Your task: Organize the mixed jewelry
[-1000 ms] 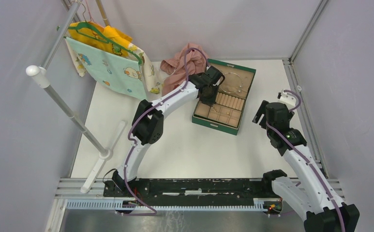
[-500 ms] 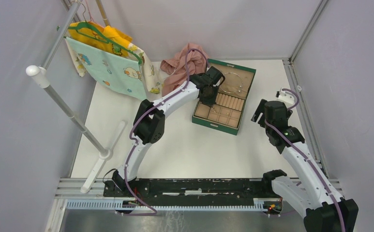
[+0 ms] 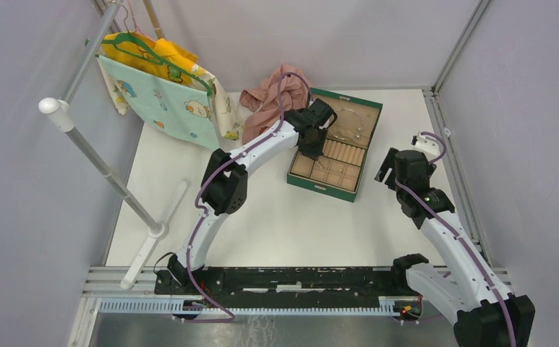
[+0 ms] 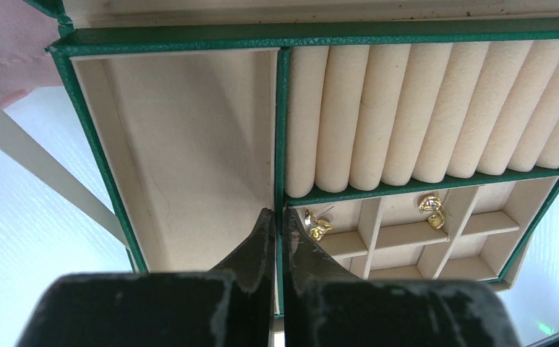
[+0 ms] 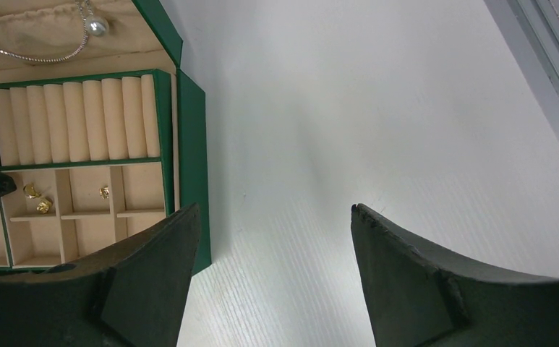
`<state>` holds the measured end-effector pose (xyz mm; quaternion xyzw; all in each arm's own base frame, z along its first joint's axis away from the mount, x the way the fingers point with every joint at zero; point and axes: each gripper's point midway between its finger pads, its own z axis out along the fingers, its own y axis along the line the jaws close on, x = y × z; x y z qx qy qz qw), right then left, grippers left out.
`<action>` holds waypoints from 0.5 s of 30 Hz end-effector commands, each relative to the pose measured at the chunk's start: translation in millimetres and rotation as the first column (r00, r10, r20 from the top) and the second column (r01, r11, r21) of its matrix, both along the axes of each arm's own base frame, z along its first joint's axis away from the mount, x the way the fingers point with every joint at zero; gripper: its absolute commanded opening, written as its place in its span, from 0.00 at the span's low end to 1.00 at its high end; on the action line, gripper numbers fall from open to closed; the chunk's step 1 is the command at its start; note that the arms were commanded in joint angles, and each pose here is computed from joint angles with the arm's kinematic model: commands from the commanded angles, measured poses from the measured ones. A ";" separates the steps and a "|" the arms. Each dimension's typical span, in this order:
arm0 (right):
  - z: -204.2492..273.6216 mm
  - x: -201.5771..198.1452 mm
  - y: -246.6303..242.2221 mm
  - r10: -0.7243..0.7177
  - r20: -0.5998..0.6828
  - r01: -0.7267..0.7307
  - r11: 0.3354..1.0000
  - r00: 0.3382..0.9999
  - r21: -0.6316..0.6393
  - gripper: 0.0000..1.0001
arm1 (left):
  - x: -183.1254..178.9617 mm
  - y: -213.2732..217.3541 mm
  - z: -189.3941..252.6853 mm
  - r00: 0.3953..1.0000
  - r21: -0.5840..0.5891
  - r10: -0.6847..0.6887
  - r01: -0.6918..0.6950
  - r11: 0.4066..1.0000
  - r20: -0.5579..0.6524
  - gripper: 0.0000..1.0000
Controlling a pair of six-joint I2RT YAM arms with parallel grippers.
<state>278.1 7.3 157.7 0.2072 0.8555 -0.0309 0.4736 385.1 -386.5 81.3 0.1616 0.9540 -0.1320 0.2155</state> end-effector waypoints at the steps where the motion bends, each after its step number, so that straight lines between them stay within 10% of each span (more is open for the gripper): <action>1: 7.6 6.9 1.6 -0.005 0.042 0.004 1.000 0.999 0.020 0.81 | 5.4 -5.9 34.0 0.997 -0.050 -0.027 0.031 0.998 0.067 0.02; 15: 3.7 7.0 3.7 0.004 0.034 -0.005 1.000 0.999 0.025 0.82 | -1.6 -11.6 52.6 1.000 -0.108 -0.002 0.006 0.994 0.030 0.02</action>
